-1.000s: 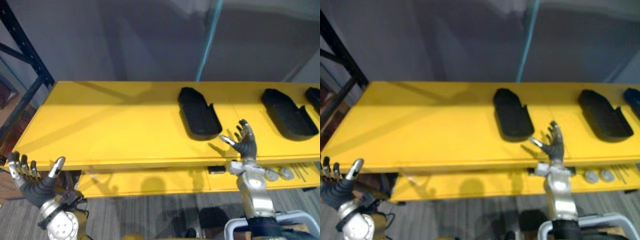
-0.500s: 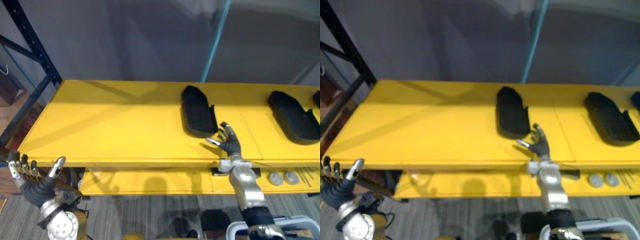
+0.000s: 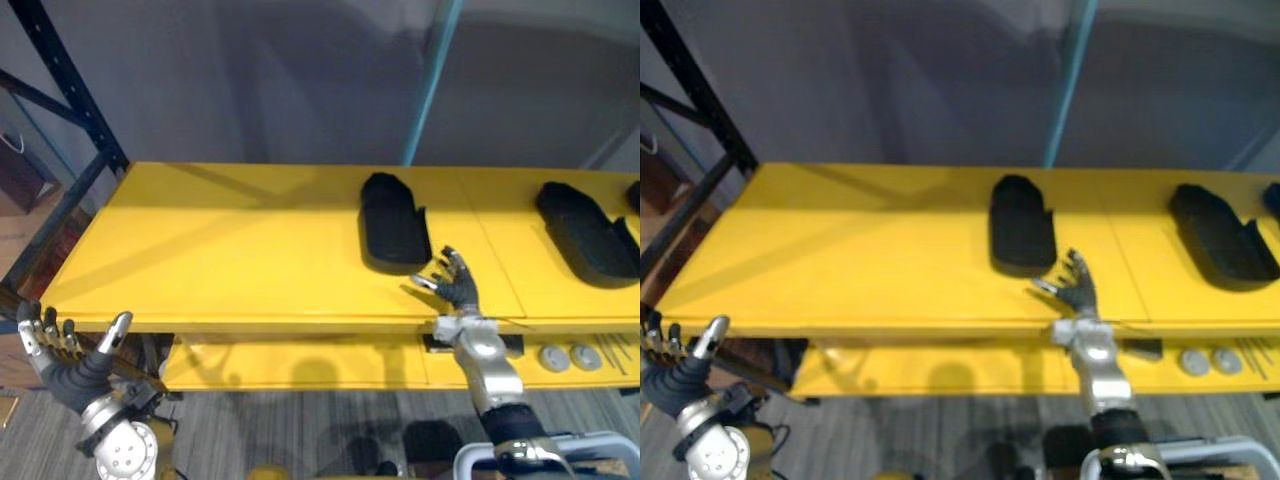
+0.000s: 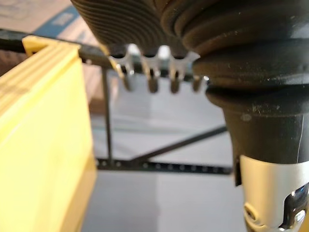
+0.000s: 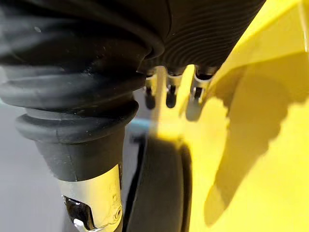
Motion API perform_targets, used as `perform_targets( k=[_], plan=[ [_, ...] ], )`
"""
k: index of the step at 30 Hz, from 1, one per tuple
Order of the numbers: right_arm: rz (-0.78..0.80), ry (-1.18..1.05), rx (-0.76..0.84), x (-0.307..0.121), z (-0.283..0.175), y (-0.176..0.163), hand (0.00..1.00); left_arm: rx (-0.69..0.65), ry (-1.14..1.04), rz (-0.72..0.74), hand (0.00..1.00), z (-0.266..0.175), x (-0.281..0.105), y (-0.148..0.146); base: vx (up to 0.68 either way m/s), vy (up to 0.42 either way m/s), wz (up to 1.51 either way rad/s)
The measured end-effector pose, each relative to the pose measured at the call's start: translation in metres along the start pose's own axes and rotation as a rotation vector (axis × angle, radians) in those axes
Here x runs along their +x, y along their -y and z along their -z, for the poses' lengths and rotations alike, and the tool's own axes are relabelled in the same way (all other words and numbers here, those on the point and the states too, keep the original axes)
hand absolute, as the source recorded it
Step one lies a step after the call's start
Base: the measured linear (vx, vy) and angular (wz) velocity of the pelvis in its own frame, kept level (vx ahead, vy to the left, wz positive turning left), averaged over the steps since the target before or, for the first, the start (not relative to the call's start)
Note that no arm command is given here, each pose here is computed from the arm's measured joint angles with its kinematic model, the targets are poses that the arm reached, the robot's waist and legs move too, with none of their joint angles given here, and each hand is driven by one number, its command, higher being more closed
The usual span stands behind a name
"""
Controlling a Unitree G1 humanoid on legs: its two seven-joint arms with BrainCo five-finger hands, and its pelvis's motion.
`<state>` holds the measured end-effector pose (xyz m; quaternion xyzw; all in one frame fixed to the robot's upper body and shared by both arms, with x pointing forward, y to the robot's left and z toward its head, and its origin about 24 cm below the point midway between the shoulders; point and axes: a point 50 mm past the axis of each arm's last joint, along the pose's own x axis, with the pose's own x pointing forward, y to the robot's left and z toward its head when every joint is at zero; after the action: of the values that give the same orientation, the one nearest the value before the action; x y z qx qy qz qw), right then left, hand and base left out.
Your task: Walk over and take plastic housings, then place them on the shelf
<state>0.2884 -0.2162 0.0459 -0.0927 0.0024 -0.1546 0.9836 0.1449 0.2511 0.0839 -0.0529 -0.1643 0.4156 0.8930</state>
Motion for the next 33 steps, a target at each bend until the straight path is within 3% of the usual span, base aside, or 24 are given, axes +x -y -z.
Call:
perform_targets(
  k=[8,13,22,29,33],
  plan=[
    [0.346,0.276,0.033,-0.019,-0.045,0.049,0.0,-0.056,0.035,0.071,0.0,-0.011,-0.004,0.012,0.01,0.032,0.19],
    [0.295,0.273,0.193,-0.048,-0.039,0.064,0.0,-0.078,0.106,0.097,0.0,-0.02,-0.004,0.012,0.01,0.049,-0.13],
    [0.223,0.269,0.23,-0.073,-0.027,0.077,0.0,-0.148,0.224,0.093,0.0,-0.038,0.005,0.018,-0.04,0.026,-0.39],
    [0.277,0.299,0.205,-0.073,-0.036,0.077,0.0,-0.315,0.296,0.329,0.0,-0.056,-0.002,0.058,-0.01,-0.004,-0.47],
    [0.414,0.302,0.134,-0.092,-0.035,0.113,0.0,-0.442,0.302,0.499,0.0,-0.064,-0.008,0.092,-0.04,0.006,-0.81]
  ],
)
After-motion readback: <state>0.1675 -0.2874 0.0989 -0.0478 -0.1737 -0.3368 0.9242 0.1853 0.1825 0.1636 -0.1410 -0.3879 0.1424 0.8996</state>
